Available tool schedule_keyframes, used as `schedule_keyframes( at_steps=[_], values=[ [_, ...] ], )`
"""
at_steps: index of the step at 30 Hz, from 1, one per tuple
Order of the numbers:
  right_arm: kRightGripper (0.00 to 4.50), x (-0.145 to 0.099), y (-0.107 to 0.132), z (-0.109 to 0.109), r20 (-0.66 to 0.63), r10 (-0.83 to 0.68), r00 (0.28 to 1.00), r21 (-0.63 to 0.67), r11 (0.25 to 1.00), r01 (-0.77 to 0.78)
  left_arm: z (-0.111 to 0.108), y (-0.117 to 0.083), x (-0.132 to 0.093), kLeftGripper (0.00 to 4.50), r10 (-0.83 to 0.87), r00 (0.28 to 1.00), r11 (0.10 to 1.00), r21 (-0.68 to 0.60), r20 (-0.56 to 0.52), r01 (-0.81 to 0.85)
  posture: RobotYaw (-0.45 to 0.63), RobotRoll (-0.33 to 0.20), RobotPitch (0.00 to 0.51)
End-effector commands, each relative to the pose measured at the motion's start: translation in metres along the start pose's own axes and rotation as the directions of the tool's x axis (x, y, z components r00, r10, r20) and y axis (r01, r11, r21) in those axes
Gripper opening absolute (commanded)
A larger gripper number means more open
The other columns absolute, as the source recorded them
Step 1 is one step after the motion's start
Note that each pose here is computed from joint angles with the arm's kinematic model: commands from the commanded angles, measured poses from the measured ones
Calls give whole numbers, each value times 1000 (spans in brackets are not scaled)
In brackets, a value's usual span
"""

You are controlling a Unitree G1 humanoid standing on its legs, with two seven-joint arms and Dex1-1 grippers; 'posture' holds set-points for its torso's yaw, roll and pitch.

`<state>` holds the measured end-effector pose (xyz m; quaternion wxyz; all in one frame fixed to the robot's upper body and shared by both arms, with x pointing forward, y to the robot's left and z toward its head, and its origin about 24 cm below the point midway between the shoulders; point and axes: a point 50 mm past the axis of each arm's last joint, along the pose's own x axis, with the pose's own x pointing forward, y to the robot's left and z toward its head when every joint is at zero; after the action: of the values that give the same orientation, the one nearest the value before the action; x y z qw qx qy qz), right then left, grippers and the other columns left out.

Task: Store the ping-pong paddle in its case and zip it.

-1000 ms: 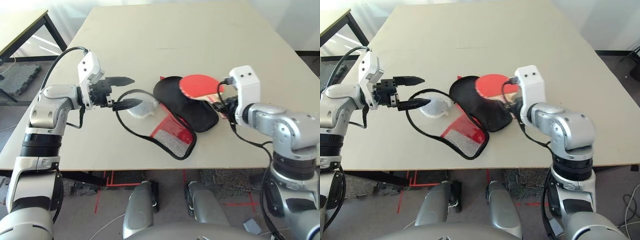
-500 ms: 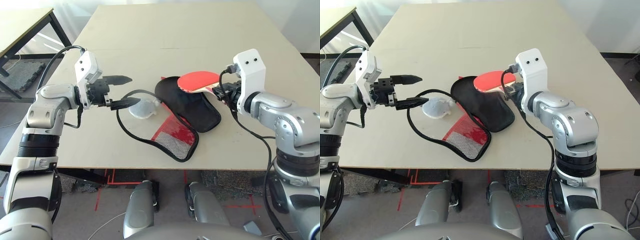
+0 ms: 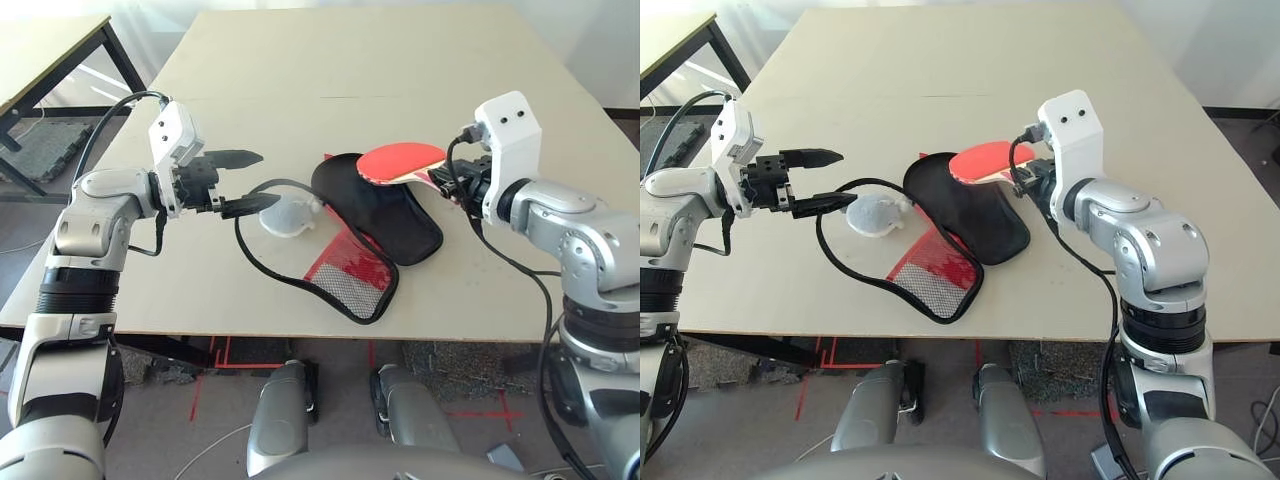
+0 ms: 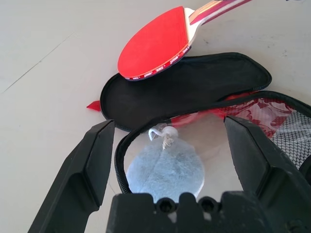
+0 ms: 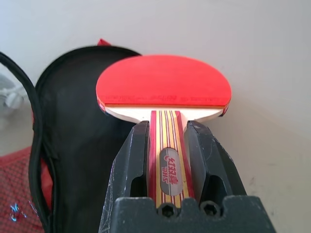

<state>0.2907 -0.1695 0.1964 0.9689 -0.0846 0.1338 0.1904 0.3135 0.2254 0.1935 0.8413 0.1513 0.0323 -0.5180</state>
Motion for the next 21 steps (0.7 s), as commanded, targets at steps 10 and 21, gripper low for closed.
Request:
schedule_keyframes(
  at_steps=[10,21],
  values=[
    [17,-11,-13,-53,-288,-15,958,7,1000,18,1,0,1,4500,5,1000,1000,16,-8,-5,34,0,102],
    [17,-31,-58,-51,-316,-130,940,-40,992,123,1,1,4,4500,-6,1000,1000,16,-9,6,20,0,103]
  ],
)
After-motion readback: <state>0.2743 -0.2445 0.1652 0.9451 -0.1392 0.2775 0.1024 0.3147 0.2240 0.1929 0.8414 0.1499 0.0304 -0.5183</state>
